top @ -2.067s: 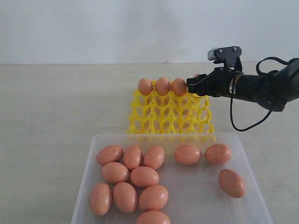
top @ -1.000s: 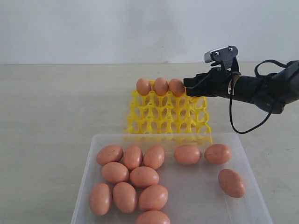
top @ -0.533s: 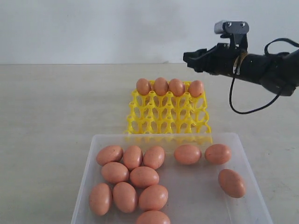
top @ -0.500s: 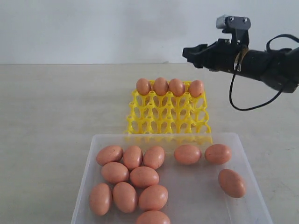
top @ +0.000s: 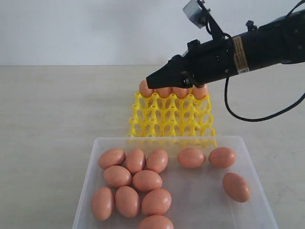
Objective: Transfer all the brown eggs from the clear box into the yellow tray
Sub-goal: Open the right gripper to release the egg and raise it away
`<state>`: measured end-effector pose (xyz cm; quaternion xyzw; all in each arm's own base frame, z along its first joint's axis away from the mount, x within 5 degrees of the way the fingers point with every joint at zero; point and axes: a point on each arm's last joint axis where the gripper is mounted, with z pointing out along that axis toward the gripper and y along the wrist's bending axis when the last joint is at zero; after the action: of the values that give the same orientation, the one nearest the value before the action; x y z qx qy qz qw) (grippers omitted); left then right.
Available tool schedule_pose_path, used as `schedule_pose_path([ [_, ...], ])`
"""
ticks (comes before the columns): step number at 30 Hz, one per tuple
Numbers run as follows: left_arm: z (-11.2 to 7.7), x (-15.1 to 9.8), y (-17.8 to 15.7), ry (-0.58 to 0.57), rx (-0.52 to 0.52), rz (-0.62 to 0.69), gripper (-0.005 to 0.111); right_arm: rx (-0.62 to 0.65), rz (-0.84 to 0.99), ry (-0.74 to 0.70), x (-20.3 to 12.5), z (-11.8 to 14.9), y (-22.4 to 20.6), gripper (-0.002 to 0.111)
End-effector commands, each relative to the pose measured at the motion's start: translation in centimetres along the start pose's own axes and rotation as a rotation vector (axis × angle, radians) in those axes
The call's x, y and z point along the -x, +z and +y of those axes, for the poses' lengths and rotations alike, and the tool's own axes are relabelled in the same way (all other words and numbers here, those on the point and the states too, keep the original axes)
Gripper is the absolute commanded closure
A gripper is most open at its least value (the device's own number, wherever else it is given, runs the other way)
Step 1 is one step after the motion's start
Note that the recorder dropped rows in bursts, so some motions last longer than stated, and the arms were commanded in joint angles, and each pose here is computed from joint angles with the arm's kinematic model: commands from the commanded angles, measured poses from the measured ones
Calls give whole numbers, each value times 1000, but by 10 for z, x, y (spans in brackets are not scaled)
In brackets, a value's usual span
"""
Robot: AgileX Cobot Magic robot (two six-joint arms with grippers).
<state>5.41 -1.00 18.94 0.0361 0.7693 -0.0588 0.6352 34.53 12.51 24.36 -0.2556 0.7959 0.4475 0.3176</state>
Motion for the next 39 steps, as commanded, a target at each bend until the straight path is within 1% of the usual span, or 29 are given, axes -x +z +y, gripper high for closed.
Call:
schedule_pose_path([
  [1,0,-1,0,3,-9,1,103,180,88,106,-6,30,11,108],
  [3,0,-1,0,3,-9,1,103,270,129,89,-10,43,15,108],
  [6,0,-1,0,3,-9,1,103,291,147,74,-12,51,22,108],
  [8,0,-1,0,3,-9,1,103,294,159,97,-16,55,23,109],
  [12,0,-1,0,3,-9,1,103,-6,78,114,-23,38,24,109],
  [15,0,-1,0,3,-9,1,103,-154,44,88,-35,36,13,109],
  [18,0,-1,0,3,-9,1,103,-294,2,-39,-43,42,-7,109],
  [19,0,-1,0,3,-9,1,103,-364,-17,-82,-46,44,-16,109],
  [21,0,-1,0,3,-9,1,103,-532,-71,-173,-44,45,-35,109],
  [25,0,-1,0,3,-9,1,103,-923,-149,-356,-36,42,-76,109],
  [26,0,-1,0,3,-9,1,103,-1023,-170,-374,-32,41,-86,109],
  [28,0,-1,0,3,-9,1,103,-1170,-220,-376,-24,40,-102,109],
  [29,0,-1,0,3,-9,1,103,-1221,-246,-376,-19,40,-108,109],
  [30,0,-1,0,3,-9,1,103,-1244,-267,-377,-14,42,-111,109],
  [31,0,-1,0,3,-9,1,103,-1236,-289,-384,-7,45,-112,109],
  [33,0,-1,0,3,-9,1,103,-1142,-326,-412,8,55,-108,109],
  [34,0,-1,0,3,-9,1,103,-1054,-332,-442,16,62,-103,109],
  [35,0,-1,0,3,-9,1,103,-936,-322,-496,22,72,-96,109],
  [36,0,-1,0,3,-9,1,103,-876,-324,-531,28,79,-94,109],
  [39,0,-1,0,3,-9,1,103,-608,-291,-721,39,107,-83,109],
])
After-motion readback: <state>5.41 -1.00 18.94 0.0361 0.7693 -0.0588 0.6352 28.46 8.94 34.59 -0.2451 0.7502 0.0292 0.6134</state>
